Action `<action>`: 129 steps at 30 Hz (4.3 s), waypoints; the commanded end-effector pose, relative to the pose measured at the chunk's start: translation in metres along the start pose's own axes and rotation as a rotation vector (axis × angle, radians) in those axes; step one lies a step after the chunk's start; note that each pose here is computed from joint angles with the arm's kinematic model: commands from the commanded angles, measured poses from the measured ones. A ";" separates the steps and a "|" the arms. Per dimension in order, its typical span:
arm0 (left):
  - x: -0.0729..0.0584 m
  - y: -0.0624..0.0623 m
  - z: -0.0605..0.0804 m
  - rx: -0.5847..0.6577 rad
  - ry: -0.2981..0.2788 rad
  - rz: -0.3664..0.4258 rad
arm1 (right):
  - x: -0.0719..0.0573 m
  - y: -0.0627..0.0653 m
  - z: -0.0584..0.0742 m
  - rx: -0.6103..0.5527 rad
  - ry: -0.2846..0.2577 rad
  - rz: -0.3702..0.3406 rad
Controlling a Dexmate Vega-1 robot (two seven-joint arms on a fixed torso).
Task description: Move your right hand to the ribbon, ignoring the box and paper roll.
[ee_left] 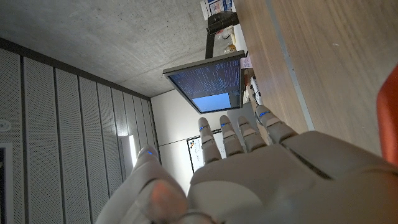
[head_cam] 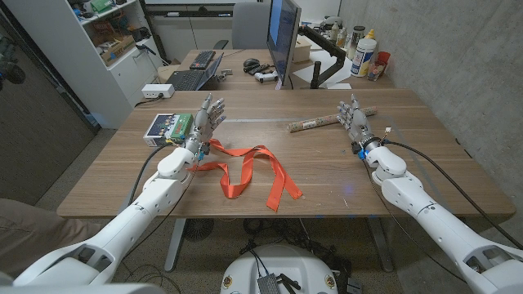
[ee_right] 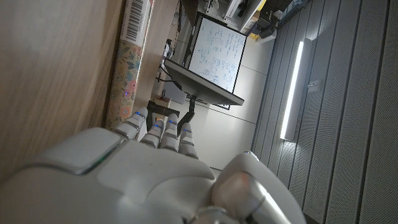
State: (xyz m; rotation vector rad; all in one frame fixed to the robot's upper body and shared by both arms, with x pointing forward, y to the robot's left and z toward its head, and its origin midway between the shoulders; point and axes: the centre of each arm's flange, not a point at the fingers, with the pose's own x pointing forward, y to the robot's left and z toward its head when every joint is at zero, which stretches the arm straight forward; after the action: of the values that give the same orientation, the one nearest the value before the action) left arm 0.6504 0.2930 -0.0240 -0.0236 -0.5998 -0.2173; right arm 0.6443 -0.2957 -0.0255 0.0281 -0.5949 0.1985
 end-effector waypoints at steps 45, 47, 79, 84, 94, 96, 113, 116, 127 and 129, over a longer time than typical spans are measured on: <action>-0.005 -0.002 0.000 -0.004 0.005 -0.038 | -0.018 0.018 0.040 -0.331 0.072 0.026; -0.005 -0.003 0.000 -0.002 0.006 -0.039 | -0.018 0.019 0.042 -0.357 0.083 0.024; 0.000 -0.007 -0.002 -0.005 0.019 -0.072 | -0.024 0.045 0.071 -0.751 0.191 0.029; 0.001 -0.007 -0.002 -0.005 0.015 -0.070 | -0.022 0.050 0.076 -0.802 0.197 0.029; 0.000 -0.008 -0.002 -0.005 0.005 -0.066 | -0.019 0.075 0.089 -1.031 0.241 0.033; 0.000 -0.008 -0.001 -0.003 0.001 -0.064 | -0.019 0.077 0.091 -1.048 0.241 0.028; -0.003 -0.008 -0.003 0.003 0.005 -0.067 | -0.022 0.092 0.096 -1.117 0.204 0.054; -0.003 -0.007 -0.003 0.005 0.008 -0.069 | -0.019 0.095 0.095 -1.125 0.204 0.082; 0.000 -0.006 0.001 0.015 0.003 -0.083 | -0.016 0.109 0.100 -1.193 0.220 0.165; 0.000 -0.006 0.001 0.013 0.001 -0.085 | -0.016 0.111 0.101 -1.200 0.219 0.176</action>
State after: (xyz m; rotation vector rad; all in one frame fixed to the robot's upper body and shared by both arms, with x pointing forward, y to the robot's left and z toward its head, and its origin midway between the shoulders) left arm 0.6484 0.2864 -0.0273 0.0062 -0.5950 -0.2872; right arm 0.5563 -0.2094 0.0422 -1.1178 -0.4313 -0.0563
